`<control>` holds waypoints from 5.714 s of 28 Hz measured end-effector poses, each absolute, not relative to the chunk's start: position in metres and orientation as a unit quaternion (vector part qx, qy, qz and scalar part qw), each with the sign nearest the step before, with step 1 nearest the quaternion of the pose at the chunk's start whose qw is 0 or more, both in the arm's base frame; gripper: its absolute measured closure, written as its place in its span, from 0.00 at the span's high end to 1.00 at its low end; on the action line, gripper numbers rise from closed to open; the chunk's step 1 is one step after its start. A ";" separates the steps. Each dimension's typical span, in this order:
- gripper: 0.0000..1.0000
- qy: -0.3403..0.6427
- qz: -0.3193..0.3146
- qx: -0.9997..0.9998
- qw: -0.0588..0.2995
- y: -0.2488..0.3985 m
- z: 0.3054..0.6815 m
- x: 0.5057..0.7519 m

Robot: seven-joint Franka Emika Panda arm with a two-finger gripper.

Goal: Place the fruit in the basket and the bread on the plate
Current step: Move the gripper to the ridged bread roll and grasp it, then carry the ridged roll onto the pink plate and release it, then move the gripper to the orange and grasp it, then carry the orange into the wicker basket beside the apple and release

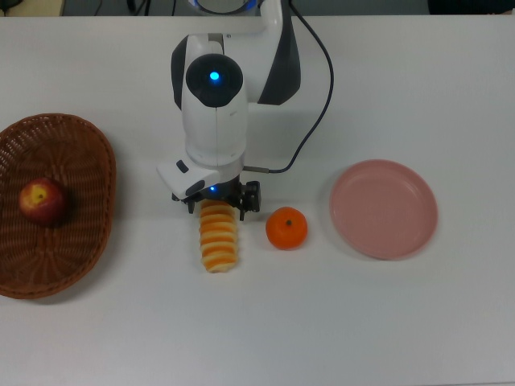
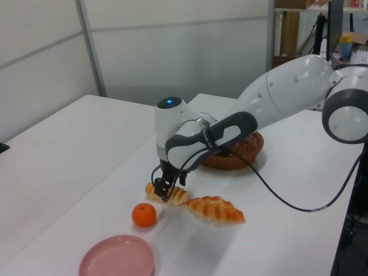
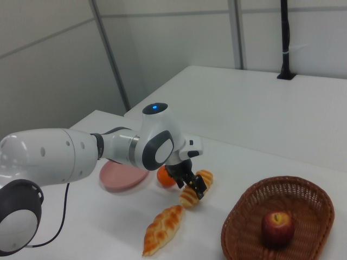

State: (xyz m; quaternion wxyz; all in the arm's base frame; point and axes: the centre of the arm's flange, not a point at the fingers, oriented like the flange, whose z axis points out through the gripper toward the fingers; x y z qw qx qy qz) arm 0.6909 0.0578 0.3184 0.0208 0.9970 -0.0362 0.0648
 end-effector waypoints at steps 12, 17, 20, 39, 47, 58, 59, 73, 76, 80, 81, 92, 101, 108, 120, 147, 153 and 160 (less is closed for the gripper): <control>0.53 -0.036 0.084 0.996 0.021 0.057 0.312 0.697; 0.37 -0.059 0.100 0.993 0.018 0.056 0.331 0.702; 0.26 -0.071 0.118 0.990 0.014 0.056 0.355 0.704; 0.16 -0.058 0.113 0.992 -0.024 0.234 0.414 0.651; 0.15 -0.030 0.131 0.991 0.014 0.311 0.400 0.619; 0.14 -0.005 0.154 0.987 0.049 0.365 0.368 0.597; 0.14 -0.005 0.156 0.987 0.047 0.366 0.368 0.597; 0.48 -0.003 0.165 0.986 0.038 0.376 0.354 0.596; 0.59 -0.007 0.165 0.986 0.037 0.376 0.355 0.597; 0.76 -0.007 0.167 0.985 0.036 0.377 0.357 0.597; 0.81 -0.007 0.167 0.985 0.036 0.377 0.358 0.598; 1.00 -0.034 0.200 0.979 0.023 0.358 0.398 0.622; 1.00 -0.050 0.152 0.987 0.011 0.271 0.420 0.655; 1.00 -0.031 0.108 0.994 0.007 0.216 0.416 0.669; 1.00 -0.032 0.070 0.997 0.019 0.162 0.367 0.684; 0.81 0.004 0.136 0.990 0.044 0.187 0.308 0.698; 0.81 -0.001 0.137 0.990 0.044 0.186 0.309 0.698; 0.81 -0.049 0.148 0.987 0.036 0.168 0.341 0.705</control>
